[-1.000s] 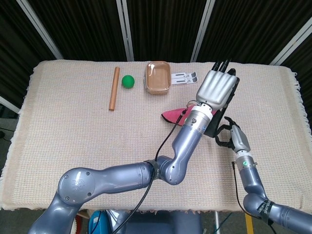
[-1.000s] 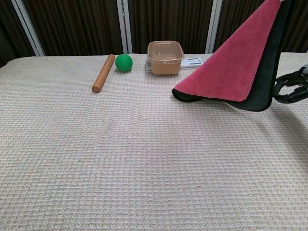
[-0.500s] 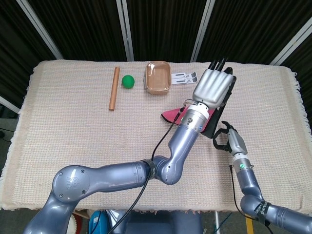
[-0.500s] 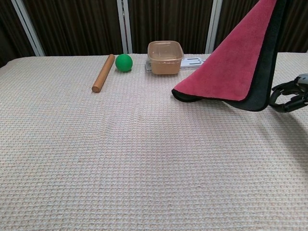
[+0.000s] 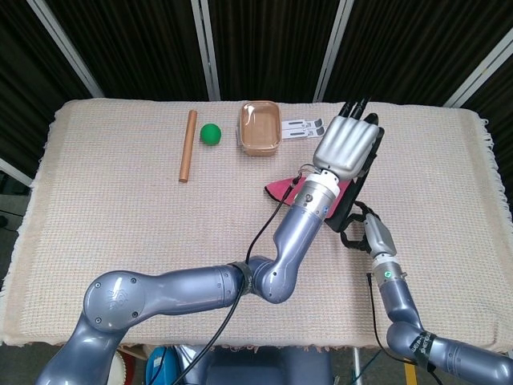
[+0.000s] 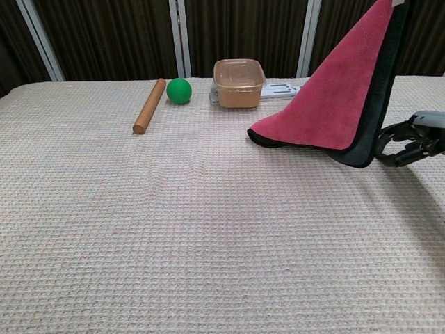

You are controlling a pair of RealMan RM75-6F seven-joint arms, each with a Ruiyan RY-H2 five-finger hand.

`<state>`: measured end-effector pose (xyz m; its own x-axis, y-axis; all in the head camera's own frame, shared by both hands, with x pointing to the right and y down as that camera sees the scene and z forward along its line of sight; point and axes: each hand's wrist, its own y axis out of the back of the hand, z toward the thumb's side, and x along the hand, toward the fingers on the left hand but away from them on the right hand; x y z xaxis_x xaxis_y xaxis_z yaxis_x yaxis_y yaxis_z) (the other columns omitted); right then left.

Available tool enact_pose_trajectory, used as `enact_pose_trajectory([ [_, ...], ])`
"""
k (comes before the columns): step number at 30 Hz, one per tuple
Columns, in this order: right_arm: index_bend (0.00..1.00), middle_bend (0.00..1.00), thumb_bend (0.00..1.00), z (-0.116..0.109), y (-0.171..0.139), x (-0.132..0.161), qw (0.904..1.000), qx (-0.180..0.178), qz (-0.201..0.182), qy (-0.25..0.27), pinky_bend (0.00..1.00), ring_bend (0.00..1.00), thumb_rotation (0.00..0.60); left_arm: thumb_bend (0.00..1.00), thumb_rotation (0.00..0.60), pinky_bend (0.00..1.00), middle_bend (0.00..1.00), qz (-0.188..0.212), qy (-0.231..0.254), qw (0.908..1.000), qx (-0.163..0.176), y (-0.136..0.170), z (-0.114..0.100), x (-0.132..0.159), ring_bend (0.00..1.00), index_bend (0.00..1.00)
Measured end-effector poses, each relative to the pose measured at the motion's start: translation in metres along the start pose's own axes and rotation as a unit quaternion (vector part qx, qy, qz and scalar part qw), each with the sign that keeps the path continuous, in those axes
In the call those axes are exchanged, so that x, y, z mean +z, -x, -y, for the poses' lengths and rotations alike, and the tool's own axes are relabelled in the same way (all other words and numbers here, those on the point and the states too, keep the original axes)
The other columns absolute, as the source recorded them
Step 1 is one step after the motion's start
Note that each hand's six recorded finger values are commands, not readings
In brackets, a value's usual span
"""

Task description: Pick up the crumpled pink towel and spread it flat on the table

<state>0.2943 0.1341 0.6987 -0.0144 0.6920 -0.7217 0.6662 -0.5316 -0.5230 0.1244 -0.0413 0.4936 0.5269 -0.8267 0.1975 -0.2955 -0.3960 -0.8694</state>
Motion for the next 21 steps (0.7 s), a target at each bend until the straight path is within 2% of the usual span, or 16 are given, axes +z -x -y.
enact_pose_trajectory([
  [5, 0.19, 0.00, 0.45, 0.0030, -0.0001, 0.0000, 1.0000, 0.008, 0.000, 0.001, 0.00, 0.00, 0.600, 0.53, 0.600, 0.10, 0.28, 0.000, -0.001, 1.0000, 0.000, -0.0004, 0.0014, -0.0001, 0.02, 0.62],
  [8, 0.12, 0.00, 0.45, 0.0039, -0.0005, -0.0012, 0.9999, 0.014, 0.002, 0.000, 0.00, 0.00, 0.600, 0.53, 0.600, 0.10, 0.28, 0.000, 0.000, 1.0000, 0.000, -0.0014, 0.0008, 0.0000, 0.02, 0.62],
  [21, 0.09, 0.00, 0.45, 0.0058, -0.0008, 0.0034, 0.9996, 0.025, -0.002, 0.013, 0.00, 0.00, 0.600, 0.53, 0.600, 0.10, 0.28, 0.001, 0.005, 1.0000, 0.003, -0.0026, -0.0021, 0.0016, 0.02, 0.62],
])
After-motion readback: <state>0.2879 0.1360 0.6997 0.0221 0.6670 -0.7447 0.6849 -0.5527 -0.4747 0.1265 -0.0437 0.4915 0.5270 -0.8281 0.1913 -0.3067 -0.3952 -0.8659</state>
